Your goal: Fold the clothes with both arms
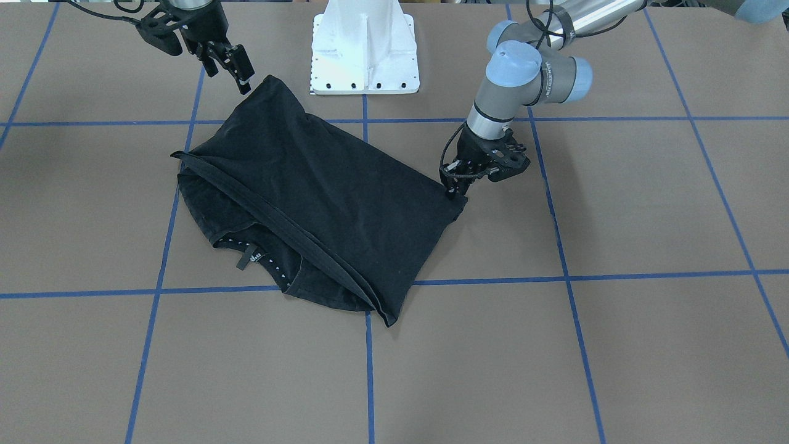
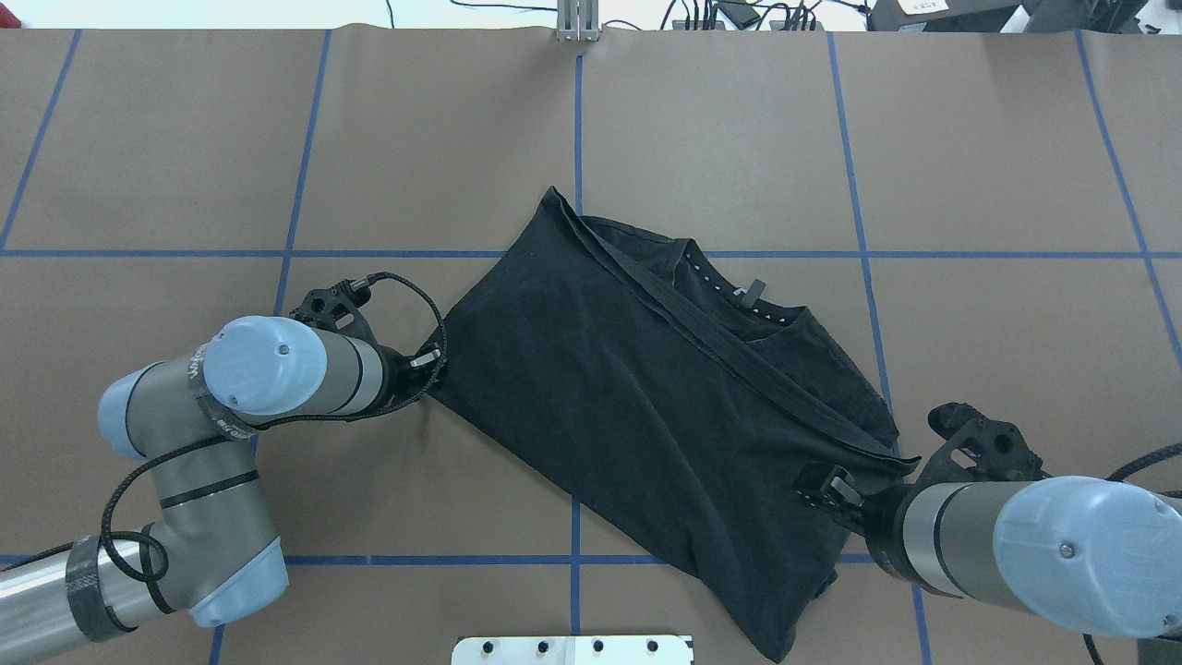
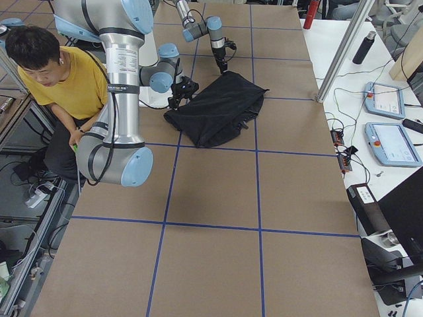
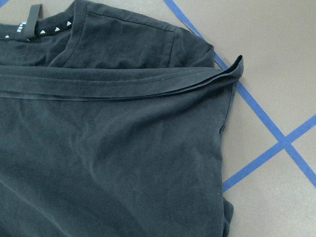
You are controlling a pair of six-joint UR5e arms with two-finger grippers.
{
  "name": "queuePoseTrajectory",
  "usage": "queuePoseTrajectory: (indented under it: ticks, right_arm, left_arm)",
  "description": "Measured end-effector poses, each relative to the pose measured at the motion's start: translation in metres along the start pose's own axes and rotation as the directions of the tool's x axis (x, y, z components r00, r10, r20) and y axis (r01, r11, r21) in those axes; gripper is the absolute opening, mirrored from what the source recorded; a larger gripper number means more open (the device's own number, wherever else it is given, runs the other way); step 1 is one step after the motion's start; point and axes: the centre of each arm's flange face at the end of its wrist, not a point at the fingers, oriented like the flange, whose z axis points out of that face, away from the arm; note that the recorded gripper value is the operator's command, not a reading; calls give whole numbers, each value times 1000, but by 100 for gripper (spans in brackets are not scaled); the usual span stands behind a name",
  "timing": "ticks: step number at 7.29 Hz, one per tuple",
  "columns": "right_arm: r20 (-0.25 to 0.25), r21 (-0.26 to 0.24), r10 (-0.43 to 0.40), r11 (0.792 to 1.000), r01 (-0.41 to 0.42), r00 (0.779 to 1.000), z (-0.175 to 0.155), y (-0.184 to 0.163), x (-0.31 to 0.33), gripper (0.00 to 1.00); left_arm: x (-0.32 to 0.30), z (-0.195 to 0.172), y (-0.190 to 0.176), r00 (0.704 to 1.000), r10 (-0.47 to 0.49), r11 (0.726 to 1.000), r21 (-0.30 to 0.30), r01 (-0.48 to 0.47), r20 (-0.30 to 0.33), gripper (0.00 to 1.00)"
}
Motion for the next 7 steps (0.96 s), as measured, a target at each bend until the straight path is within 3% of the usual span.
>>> queuePoseTrajectory:
  ticks: [3,6,7]
  right_arm:
    - [-3,2,-2,1000,3,1000,2,1,0,100]
    - [10,-5,-3,1000,3,1000,0,4,-6,100]
    - [13,-3,-3,1000,3,1000,-1,3,-7,100]
  left_arm:
    - [6,-16,-30,999,39,999,31,-38,-22,0]
    - [18,-45,-125,977,209,973,109,-204,-33,0]
    - [42,-39,-165,969,240,965,122,-232,-57,0]
